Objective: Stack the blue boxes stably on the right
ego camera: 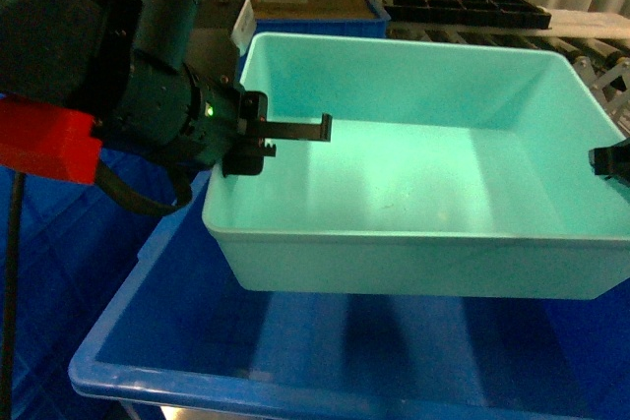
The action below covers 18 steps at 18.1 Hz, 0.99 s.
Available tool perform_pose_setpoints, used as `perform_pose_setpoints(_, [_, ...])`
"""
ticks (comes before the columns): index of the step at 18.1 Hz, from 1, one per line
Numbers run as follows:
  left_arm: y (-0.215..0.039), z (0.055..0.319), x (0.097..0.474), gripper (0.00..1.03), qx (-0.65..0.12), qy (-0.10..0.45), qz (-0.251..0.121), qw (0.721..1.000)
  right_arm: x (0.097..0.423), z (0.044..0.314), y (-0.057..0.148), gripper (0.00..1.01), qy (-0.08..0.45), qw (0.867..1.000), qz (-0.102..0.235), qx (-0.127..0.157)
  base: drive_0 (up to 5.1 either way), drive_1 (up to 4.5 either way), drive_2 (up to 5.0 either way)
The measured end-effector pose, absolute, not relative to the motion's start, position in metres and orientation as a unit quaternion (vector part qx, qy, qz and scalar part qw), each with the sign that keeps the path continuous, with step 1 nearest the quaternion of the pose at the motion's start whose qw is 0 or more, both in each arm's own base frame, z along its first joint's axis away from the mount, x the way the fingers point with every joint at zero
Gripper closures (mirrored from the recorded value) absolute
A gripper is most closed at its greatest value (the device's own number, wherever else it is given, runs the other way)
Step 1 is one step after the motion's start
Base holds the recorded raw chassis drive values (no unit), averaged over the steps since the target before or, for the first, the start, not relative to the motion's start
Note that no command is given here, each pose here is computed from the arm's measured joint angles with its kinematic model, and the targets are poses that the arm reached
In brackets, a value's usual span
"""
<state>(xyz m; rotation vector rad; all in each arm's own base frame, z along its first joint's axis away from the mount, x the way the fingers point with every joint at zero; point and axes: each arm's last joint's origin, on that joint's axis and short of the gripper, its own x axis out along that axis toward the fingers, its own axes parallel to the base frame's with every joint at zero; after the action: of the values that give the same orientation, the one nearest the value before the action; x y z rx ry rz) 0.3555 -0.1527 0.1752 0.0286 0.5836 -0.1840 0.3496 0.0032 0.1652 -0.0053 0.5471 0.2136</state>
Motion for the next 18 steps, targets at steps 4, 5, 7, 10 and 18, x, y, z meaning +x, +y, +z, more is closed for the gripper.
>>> perform_pose_setpoints(4, [-0.154, 0.154, 0.362, 1.01, 0.010, 0.308, -0.079, 0.948, 0.364, 0.149, 0.004, 0.99, 0.286, 0.951, 0.115, -0.018, 0.0, 0.00, 0.0])
perform_pose_setpoints(5, [-0.154, 0.150, 0.362, 1.01, 0.010, 0.313, -0.077, 0.947, 0.365, 0.145, 0.004, 0.99, 0.291, 0.950, 0.116, -0.019, 0.0, 0.00, 0.0])
perform_pose_setpoints(7, [-0.154, 0.140, 0.364, 1.01, 0.012, 0.322, -0.075, 0.944, 0.367, 0.133, 0.003, 0.99, 0.311, 0.943, 0.119, -0.024, 0.0, 0.00, 0.0])
perform_pose_setpoints(10, [-0.153, 0.125, 0.363, 1.01, 0.012, 0.329, -0.077, 0.941, 0.370, 0.118, 0.003, 0.99, 0.323, 0.938, 0.121, -0.036, 0.0, 0.00, 0.0])
perform_pose_setpoints(18, [-0.145, 0.083, 0.356, 1.01, 0.005, 0.376, -0.072, 0.924, 0.358, 0.092, 0.021, 0.99, 0.349, 0.924, 0.134, -0.085, 0.0, 0.00, 0.0])
